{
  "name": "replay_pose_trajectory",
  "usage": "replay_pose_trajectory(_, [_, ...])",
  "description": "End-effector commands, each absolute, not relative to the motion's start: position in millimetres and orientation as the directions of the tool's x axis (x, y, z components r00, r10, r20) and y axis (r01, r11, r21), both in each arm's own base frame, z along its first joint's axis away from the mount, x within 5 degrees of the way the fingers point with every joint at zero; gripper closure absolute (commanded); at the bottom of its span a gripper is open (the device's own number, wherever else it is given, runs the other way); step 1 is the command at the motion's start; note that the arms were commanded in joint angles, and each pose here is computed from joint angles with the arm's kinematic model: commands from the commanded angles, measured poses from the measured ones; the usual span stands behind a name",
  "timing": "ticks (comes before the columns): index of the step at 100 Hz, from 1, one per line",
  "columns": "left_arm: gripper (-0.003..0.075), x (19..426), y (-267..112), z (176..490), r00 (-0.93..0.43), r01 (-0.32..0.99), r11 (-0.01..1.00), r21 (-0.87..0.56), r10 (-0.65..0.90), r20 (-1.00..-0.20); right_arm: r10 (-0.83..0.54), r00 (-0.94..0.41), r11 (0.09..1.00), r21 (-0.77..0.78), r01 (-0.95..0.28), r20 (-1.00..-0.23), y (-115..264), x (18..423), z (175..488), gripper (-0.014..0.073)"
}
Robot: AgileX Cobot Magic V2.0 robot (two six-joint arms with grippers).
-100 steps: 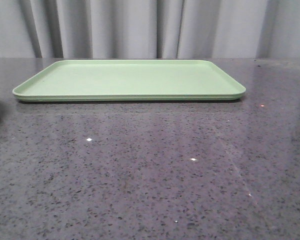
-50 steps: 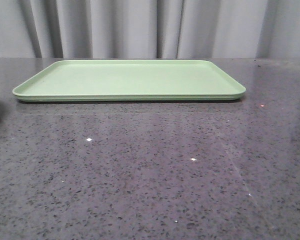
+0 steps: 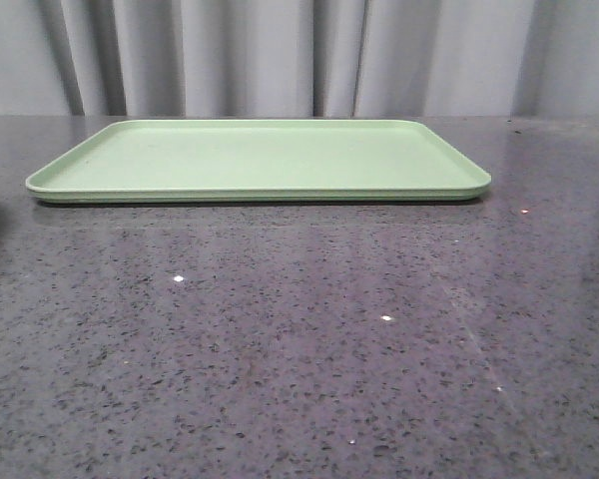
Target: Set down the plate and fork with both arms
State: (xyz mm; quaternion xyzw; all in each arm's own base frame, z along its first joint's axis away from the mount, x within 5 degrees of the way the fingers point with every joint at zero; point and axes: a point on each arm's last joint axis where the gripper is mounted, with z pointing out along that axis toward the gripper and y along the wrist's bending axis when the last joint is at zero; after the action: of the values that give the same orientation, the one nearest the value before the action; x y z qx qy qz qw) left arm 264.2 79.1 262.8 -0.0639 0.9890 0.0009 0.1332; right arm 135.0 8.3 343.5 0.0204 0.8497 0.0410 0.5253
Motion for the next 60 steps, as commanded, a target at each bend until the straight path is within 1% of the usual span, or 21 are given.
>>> replay_pose_trajectory(1, [0.0741, 262, 80, 275, -0.946, -0.126, 0.992, -0.001, -0.120, -0.301, 0.065, -0.346, 0.997, 0.078, -0.025, -0.936, 9, 137, 361, 0.0106])
replay_pose_trajectory(12, [0.0741, 261, 80, 275, -0.949, -0.132, 0.991, -0.015, -0.131, -0.286, 0.064, -0.344, 0.997, 0.078, -0.025, -0.937, 9, 137, 361, 0.0106])
replay_pose_trajectory(20, [0.0741, 257, 84, 275, -0.950, -0.160, 0.986, -0.049, -0.168, -0.263, 0.065, -0.339, 0.997, 0.078, -0.026, -0.939, 9, 137, 362, 0.0106])
replay_pose_trajectory(25, [0.0740, 254, 86, 276, -0.949, -0.160, 0.984, -0.073, -0.174, -0.263, 0.065, -0.339, 0.997, 0.078, -0.026, -0.939, 9, 137, 362, 0.0106])
replay_pose_trajectory(29, [0.0740, 252, 88, 278, -0.943, -0.160, 0.980, -0.114, -0.186, -0.275, 0.065, -0.339, 0.997, 0.078, -0.026, -0.939, 9, 137, 362, 0.0106])
replay_pose_trajectory(39, [0.0741, 246, 91, 289, -0.915, -0.161, 0.964, -0.212, -0.227, -0.335, 0.065, -0.339, 0.997, 0.078, -0.026, -0.939, 9, 137, 362, 0.0106])
replay_pose_trajectory(50, [0.0741, 241, 93, 303, -0.902, -0.159, 0.963, -0.218, -0.231, -0.364, 0.065, -0.339, 0.997, 0.078, -0.026, -0.939, 9, 137, 362, 0.0106])
replay_pose_trajectory(60, [0.0741, 243, 86, 321, -0.883, -0.120, 0.960, -0.252, -0.219, -0.415, 0.065, -0.339, 0.997, 0.078, -0.026, -0.939, 9, 137, 362, 0.0106])
